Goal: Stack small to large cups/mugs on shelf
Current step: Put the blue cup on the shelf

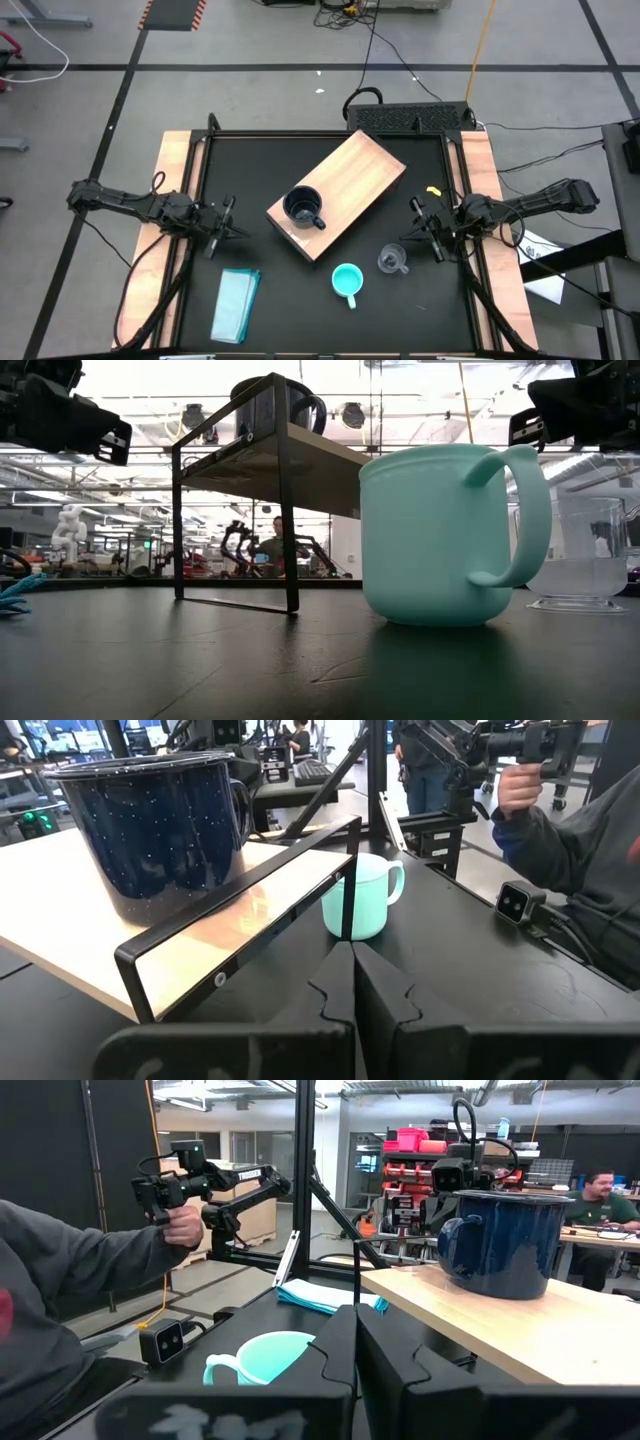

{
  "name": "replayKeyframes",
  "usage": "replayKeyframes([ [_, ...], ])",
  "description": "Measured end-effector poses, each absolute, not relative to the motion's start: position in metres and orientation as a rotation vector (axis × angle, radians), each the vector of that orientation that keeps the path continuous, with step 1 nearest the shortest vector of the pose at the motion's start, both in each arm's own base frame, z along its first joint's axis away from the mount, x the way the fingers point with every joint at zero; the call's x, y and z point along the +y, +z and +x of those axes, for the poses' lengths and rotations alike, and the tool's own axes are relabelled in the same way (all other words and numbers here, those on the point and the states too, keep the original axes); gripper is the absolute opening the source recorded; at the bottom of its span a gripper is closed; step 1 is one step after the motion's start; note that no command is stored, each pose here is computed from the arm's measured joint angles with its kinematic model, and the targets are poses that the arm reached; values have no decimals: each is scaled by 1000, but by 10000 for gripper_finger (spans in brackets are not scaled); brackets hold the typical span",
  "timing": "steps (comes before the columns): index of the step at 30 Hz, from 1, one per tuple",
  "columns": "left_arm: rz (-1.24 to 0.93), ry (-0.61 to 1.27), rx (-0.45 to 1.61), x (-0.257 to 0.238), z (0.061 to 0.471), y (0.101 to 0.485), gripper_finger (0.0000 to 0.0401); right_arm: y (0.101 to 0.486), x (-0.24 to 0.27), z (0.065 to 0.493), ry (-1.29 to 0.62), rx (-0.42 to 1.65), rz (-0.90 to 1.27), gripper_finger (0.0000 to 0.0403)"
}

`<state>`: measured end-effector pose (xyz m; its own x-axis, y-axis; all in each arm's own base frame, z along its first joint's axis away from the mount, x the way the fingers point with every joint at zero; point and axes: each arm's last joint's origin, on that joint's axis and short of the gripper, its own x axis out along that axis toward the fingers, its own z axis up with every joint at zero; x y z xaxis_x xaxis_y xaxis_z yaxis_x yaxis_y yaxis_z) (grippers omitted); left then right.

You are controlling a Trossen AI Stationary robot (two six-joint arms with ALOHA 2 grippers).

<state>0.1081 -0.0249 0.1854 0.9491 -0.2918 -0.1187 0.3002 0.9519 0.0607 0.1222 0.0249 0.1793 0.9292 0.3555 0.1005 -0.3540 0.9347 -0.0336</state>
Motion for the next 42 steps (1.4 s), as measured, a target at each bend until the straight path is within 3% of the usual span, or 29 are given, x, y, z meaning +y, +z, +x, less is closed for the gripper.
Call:
replayKeyframes([
  [42,106,-303,122,-25,108,184,0,194,30,138,446,-62,-12,0],
])
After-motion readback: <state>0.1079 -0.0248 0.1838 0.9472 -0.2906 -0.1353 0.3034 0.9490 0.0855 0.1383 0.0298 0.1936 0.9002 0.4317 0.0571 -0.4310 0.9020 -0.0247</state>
